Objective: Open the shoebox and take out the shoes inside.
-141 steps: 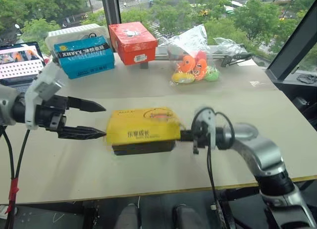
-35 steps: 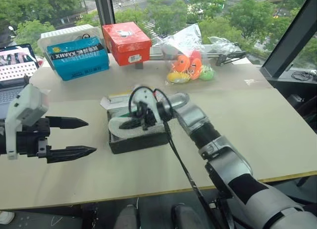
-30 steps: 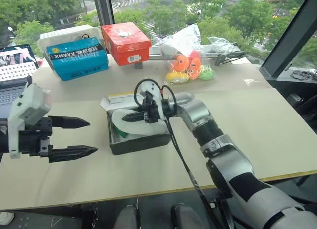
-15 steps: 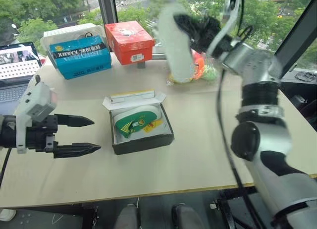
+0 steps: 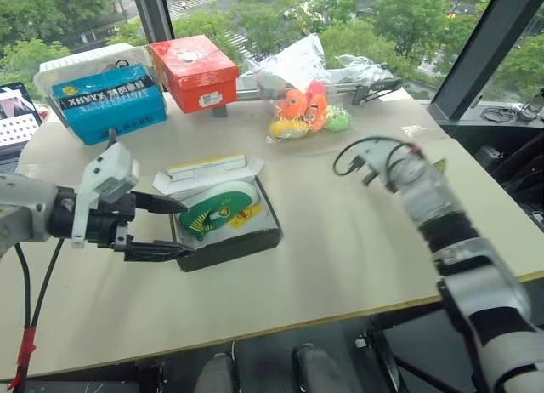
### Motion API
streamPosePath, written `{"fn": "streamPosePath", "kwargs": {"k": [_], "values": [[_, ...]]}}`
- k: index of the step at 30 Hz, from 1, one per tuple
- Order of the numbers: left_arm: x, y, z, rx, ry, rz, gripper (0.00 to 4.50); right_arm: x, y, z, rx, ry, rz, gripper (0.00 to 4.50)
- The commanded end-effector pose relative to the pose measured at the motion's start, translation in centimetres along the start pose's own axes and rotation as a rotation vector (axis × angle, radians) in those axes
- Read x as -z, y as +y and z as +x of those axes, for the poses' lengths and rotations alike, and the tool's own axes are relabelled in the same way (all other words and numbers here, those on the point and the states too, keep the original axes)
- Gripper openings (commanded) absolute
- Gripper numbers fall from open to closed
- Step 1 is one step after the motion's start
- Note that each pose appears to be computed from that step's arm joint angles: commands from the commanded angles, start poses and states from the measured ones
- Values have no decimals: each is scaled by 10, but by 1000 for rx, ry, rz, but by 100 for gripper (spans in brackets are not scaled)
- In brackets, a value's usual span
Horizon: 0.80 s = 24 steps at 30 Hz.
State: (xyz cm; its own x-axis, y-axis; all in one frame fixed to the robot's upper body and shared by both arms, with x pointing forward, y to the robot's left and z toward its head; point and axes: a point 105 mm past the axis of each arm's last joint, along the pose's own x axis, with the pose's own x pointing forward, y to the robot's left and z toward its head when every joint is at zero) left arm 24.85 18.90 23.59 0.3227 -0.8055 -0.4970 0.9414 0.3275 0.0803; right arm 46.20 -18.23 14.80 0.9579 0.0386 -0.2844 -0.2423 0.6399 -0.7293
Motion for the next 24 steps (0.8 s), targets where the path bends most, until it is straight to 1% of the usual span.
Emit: {"fn": "streamPosePath", "kwargs": {"k": [1,2,5,6,7,8,9,10,11,13,15,16,17,21,23,24], "values": [[-7,3,-1,-13,-2,43,450,1,12,5,13,-26,128,56],[-7,2,-2,-12,2,41,450,-7,18,5,-17,-48,206,150],[-6,0,-6,-19,14,26,450,-35,29,-1,-140,-114,449,247],[-6,1,-8,-26,20,25,450,-45,26,-6,-177,-139,506,296],[-5,1,-10,-37,27,28,450,-60,22,-11,-224,-181,608,311],[-4,2,-11,-44,33,31,450,-71,19,-16,-257,-210,674,346],[-2,2,-13,-53,46,31,450,-91,5,-25,-260,-274,669,381],[0,2,-14,-59,55,31,450,-104,-5,-32,-257,-314,656,414],[1,2,-16,-64,61,30,450,-129,-13,-44,-307,-382,684,446],[2,2,-17,-72,64,29,450,-158,-21,-61,-380,-464,714,446],[1,2,-19,-86,66,29,450,-189,-32,-78,-440,-565,694,446],[2,2,-21,-94,70,25,450,-207,-34,-89,-481,-629,649,446],[3,1,-23,-103,79,22,450,-219,-34,-97,-515,-667,602,446],[4,1,-28,-132,89,15,450,-240,-23,-106,-592,-735,515,446],[4,1,-32,-159,86,6,450,-247,-6,-111,-642,-777,390,446],[6,0,-35,-169,91,0,450,-249,7,-117,-692,-808,310,446]]}}
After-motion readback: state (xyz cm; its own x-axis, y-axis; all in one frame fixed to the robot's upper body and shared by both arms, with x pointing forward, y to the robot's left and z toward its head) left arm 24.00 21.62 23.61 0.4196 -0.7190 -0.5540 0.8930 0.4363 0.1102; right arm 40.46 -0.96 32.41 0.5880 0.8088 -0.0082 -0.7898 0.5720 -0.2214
